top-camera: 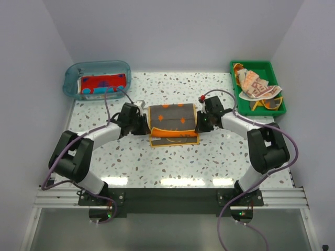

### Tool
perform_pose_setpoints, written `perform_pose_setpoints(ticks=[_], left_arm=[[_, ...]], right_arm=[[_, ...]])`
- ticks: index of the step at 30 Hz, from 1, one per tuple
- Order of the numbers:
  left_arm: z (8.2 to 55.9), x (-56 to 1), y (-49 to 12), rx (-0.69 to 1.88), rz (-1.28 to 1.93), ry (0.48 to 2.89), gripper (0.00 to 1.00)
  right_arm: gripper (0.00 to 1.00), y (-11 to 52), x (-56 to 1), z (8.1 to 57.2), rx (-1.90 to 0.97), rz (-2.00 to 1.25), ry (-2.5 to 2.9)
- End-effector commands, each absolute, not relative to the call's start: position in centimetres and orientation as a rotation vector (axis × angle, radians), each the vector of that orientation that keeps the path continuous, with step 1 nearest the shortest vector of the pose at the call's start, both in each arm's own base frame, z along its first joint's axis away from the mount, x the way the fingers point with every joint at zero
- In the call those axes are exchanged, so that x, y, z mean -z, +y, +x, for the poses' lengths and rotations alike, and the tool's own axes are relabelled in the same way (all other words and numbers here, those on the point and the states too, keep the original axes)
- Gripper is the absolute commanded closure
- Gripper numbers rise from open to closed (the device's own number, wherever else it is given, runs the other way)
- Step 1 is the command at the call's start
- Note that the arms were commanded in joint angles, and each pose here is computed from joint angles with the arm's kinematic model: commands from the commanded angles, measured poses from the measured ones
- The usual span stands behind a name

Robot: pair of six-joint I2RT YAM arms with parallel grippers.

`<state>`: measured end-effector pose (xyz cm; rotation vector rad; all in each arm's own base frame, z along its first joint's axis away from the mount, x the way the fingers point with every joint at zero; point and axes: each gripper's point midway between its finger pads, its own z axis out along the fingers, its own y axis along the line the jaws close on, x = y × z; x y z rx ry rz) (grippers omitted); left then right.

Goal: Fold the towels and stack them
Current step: Fold the towel

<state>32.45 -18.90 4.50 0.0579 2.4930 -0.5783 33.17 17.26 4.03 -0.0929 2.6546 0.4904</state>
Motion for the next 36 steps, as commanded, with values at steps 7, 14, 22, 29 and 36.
perform_pose_setpoints(ticks=[7, 14, 22, 29, 36], left_arm=[[29.3, -6.7, -18.4, 0.639, -0.003, 2.456, 0.48], [27.0, -7.2, -18.0, 0.678, -0.028, 2.453, 0.2], [27.7, -8.0, -17.9, 0.665, -0.082, 2.433, 0.04], [27.3, -8.0, -16.5, 0.591, -0.17, 2.443, 0.06], [26.6, -7.7, -17.2, 0.644, -0.212, 2.479, 0.26]], right_arm=[[0.66, 17.8, -5.7, 28.4, -0.504, -0.19, 2.629], [0.61, 16.5, -6.0, 24.7, -0.455, -0.192, 2.612], [0.44, 19.2, -11.1, 27.5, -0.547, -0.385, 2.419], [0.39, 26.9, -12.6, 30.8, -0.752, -0.614, 2.332], [0.44, 27.7, -9.6, 32.4, -0.63, -0.49, 2.416]])
